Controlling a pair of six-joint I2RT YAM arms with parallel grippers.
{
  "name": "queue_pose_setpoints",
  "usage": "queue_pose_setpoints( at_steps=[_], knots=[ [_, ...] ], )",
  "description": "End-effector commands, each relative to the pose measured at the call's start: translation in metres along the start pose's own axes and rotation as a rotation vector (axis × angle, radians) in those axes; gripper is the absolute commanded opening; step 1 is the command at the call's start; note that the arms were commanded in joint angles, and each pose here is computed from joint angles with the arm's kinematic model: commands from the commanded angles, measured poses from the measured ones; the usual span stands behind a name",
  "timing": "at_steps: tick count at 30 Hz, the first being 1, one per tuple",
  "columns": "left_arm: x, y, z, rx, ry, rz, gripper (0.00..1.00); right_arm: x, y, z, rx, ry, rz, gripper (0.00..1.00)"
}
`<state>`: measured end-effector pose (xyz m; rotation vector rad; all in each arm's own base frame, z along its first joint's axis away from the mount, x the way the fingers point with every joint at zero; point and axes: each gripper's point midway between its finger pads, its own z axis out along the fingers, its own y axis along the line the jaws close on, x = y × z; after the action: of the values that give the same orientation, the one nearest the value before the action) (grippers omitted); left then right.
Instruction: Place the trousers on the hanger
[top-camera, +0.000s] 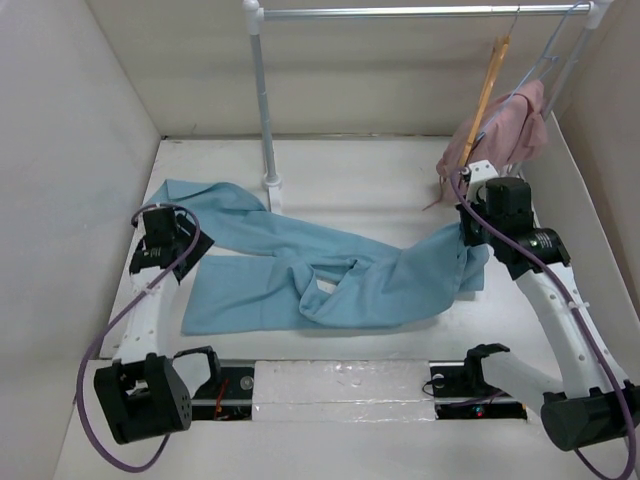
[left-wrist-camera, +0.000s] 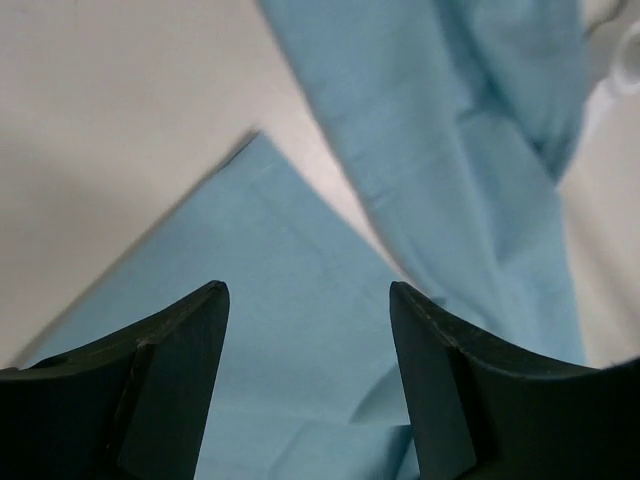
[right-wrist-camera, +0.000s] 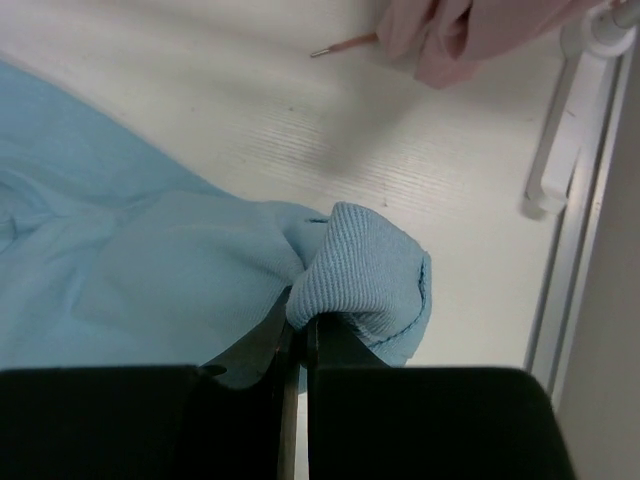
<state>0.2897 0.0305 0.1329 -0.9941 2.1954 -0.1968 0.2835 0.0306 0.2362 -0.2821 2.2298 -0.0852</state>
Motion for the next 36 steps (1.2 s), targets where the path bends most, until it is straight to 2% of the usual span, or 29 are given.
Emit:
queue_pose_setpoints(
  at_steps=[1,6,12,13,14,15,16,17,18,22,27,29,31,32,36],
  knots=[
    [0.025,0.031,0.007,-0.111,0.040,-0.087,0.63,-0.029,0.012,-0.003,-0.082,-0.153,-0.007,0.00],
    [0.071,0.040,0.037,-0.148,0.243,-0.127,0.63,-0.019,0.032,-0.003,-0.183,-0.172,-0.007,0.00],
    [0.086,0.057,0.060,-0.231,0.282,-0.118,0.56,-0.018,0.032,-0.012,-0.189,-0.187,-0.004,0.00],
    [0.089,0.059,0.064,-0.242,0.292,-0.118,0.49,-0.017,0.033,-0.013,-0.193,-0.188,-0.003,0.00],
    [0.096,0.065,0.070,-0.257,0.317,-0.107,0.34,-0.019,0.033,-0.016,-0.193,-0.198,-0.003,0.00],
    [0.101,0.068,0.071,-0.271,0.333,-0.105,0.34,-0.019,0.032,-0.016,-0.190,-0.198,-0.003,0.00],
    [0.104,0.072,0.075,-0.282,0.340,-0.101,0.11,-0.020,0.031,-0.018,-0.184,-0.204,-0.002,0.00],
    [0.110,0.078,0.078,-0.301,0.361,-0.089,0.00,-0.021,0.029,-0.019,-0.173,-0.207,-0.001,0.00],
    [0.114,0.083,0.079,-0.317,0.374,-0.071,0.00,-0.022,0.027,-0.020,-0.166,-0.208,-0.001,0.00],
    [0.089,0.114,0.080,-0.405,0.323,-0.150,0.00,-0.016,0.019,-0.022,-0.120,-0.187,-0.001,0.00],
    [0.002,0.121,0.057,-0.455,0.093,-0.200,0.00,0.009,0.002,-0.022,-0.032,-0.113,0.008,0.00],
    [-0.028,0.145,0.040,-0.517,0.015,-0.247,0.00,0.019,0.005,-0.019,-0.047,-0.083,0.010,0.00],
    [-0.054,0.156,0.029,-0.531,-0.041,-0.290,0.00,0.032,0.017,-0.015,-0.110,-0.043,0.016,0.00],
    [-0.056,0.163,0.030,-0.554,-0.030,-0.319,0.00,0.041,0.034,-0.016,-0.202,-0.019,0.017,0.00],
    [-0.083,0.143,0.034,-0.472,-0.045,-0.357,0.00,0.089,0.093,-0.014,-0.479,0.078,0.022,0.00]
  ],
)
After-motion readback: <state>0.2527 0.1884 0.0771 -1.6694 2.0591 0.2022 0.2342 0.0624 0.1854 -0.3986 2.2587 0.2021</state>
